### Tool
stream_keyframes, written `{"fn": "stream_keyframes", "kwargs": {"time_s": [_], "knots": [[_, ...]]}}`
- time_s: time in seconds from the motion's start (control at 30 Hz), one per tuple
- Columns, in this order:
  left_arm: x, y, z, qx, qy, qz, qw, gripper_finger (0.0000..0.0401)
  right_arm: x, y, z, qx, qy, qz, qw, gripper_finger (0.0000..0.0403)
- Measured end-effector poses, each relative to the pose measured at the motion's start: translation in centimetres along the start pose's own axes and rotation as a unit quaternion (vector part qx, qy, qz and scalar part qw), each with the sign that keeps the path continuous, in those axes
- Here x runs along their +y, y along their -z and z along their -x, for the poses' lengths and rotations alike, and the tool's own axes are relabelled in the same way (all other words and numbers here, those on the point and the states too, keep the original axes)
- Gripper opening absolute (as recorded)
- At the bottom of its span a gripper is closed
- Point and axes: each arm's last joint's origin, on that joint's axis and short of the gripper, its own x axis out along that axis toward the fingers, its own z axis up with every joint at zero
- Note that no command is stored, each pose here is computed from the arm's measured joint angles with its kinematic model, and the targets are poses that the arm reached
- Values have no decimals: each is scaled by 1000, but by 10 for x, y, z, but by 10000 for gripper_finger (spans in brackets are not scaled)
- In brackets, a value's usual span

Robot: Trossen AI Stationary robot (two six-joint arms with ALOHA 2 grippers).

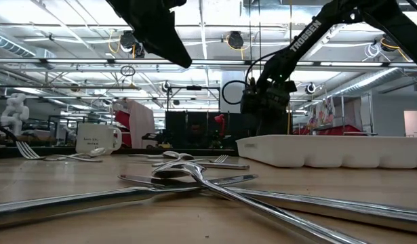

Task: Sort silverware
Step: Put the silver fork into the silverware tray

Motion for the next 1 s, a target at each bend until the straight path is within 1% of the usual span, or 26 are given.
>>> {"fn": "stream_keyframes", "kwargs": {"time_s": [0.13,0.23,0.33,0.47,0.57,0.67,0.73,0.83,0.93,1.0], "knots": [[0,0,0,2,-1,0,1000,114,0,0,0,6,7,0,1000,118],[1,3,0,13,-5,0,1000,114,1,-1,2,9,7,1,1000,138],[1,5,0,23,-15,11,1000,114,3,-9,12,11,9,4,1000,149],[1,5,0,23,-17,17,999,114,9,-27,31,3,20,21,1000,151],[2,5,0,25,-22,29,999,114,14,-41,47,10,55,40,998,151],[3,11,1,51,-38,61,996,114,21,-54,67,27,99,68,992,154],[3,17,2,77,-45,79,993,114,26,-63,83,21,126,78,989,155],[1,27,6,117,-65,115,984,114,38,-75,110,-10,159,83,984,155],[-2,38,12,161,-90,158,970,114,61,-81,135,-31,175,80,981,155],[-3,46,16,189,-111,190,957,114,76,-81,145,-45,179,70,980,155]]}}
